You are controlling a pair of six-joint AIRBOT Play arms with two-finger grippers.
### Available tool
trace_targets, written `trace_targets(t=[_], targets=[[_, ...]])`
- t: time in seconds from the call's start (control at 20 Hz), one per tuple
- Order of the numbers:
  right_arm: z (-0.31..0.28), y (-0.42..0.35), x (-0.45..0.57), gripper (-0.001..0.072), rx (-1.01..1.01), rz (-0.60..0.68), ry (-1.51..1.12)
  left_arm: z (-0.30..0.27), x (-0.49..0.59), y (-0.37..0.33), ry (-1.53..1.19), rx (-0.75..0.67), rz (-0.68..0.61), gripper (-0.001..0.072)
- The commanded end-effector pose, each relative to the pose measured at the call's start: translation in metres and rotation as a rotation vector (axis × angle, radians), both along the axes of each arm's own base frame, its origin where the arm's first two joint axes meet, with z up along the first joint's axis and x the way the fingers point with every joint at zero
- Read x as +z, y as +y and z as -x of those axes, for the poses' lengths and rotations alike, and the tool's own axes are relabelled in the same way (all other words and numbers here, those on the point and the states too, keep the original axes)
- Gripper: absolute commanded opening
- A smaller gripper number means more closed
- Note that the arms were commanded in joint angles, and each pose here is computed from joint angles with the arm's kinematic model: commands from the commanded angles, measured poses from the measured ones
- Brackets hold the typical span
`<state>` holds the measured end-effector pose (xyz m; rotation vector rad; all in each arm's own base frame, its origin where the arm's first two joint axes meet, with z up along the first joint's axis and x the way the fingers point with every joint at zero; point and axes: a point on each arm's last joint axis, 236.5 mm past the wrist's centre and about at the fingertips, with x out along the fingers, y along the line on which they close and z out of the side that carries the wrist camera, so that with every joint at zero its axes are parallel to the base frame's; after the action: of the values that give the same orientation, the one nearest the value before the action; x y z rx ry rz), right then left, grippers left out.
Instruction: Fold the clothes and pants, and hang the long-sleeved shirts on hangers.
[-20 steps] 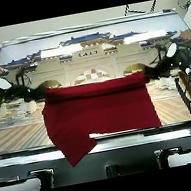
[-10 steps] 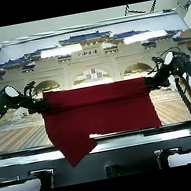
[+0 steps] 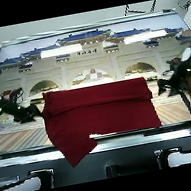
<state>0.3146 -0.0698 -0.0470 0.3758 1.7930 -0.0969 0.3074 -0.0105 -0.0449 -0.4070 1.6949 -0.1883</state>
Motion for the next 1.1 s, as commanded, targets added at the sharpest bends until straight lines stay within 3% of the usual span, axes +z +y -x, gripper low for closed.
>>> trace_targets(t=[0.0,0.05,0.2,0.55,0.7,0.8,1.0,1.05], targets=[[0.058,-0.010,-0.004,0.0539,-0.113,-0.069,0.115,0.079,-0.017,-0.003,0.100,0.002,0.043,0.0519],[0.067,-0.008,-0.010,0.0572,-0.115,-0.070,0.106,0.106,-0.031,-0.011,0.123,-0.002,0.051,0.0519],[0.080,-0.003,-0.015,0.0571,-0.101,-0.071,0.089,0.152,-0.047,-0.047,0.157,0.014,0.163,0.0518],[0.075,0.003,-0.015,0.0569,-0.113,-0.095,0.067,0.146,-0.061,-0.083,0.134,0.193,0.289,0.0489],[0.068,0.000,-0.017,0.0569,-0.119,-0.082,0.038,0.153,-0.063,-0.094,0.156,0.208,0.313,0.0480],[0.070,0.001,-0.021,0.0569,-0.121,-0.082,0.042,0.154,-0.072,-0.097,0.149,0.206,0.278,0.0391],[0.101,0.016,-0.038,0.0571,-0.118,-0.123,0.135,0.140,-0.084,-0.097,0.101,0.244,0.209,0.0031],[0.110,0.020,-0.044,0.0572,-0.109,-0.135,0.156,0.140,-0.083,-0.097,0.095,0.233,0.210,0.0024]])
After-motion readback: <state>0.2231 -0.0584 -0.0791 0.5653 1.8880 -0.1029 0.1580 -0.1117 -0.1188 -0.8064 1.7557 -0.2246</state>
